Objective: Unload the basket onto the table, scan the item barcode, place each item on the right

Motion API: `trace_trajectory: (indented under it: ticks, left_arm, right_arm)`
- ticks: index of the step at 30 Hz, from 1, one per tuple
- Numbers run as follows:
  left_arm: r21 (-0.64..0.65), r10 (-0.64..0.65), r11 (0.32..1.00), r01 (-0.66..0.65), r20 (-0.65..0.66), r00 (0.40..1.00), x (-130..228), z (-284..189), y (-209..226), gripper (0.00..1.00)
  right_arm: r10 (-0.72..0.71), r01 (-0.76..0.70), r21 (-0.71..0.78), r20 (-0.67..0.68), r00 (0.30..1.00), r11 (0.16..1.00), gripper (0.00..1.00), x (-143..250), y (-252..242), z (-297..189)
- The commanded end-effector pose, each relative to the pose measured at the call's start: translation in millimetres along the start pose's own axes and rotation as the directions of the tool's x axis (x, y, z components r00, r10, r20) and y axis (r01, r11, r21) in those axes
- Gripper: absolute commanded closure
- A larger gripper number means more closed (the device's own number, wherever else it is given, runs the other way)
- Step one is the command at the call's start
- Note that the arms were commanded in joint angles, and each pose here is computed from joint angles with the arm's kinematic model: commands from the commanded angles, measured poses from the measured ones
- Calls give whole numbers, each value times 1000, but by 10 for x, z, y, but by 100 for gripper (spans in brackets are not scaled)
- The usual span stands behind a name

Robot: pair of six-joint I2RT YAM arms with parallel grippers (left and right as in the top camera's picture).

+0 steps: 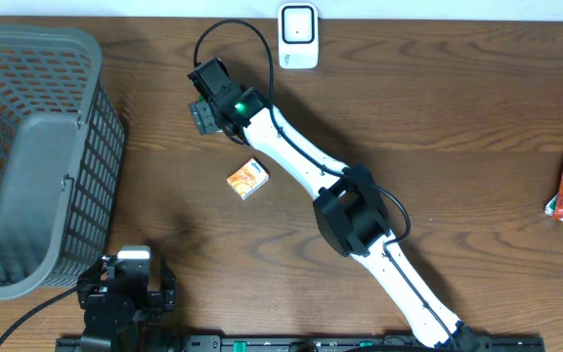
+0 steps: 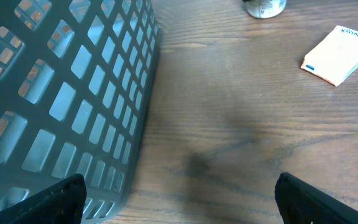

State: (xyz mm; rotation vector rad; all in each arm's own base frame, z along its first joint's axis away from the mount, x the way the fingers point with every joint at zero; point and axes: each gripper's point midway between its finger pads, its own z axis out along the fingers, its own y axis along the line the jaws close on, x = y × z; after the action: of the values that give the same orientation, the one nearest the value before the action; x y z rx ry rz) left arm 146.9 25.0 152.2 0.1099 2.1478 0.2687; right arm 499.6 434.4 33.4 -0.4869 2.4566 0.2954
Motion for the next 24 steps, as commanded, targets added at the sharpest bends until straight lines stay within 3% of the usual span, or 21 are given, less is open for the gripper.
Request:
trace_trajectory:
  ticks: [1,8,20,24]
  left_arm:
    - [-5,-16,1000,16,2,1000,-2,-6,11,5]
    - [-5,-16,1000,16,2,1000,-2,-6,11,5]
    - [-5,-16,1000,16,2,1000,-2,-6,11,5]
    - [-5,-16,1000,16,2,1000,-2,-6,11,5]
  right_arm:
    - [15,-16,29,51,999,999,26,-249,-91,-253]
    - [-6,5,35,36,999,999,42,-277,-105,-408]
    - [-4,-2,67,83,997,998,50,-526,-240,-760]
    - [-15,14,115,7,1000,993,53,-366,-344,-863]
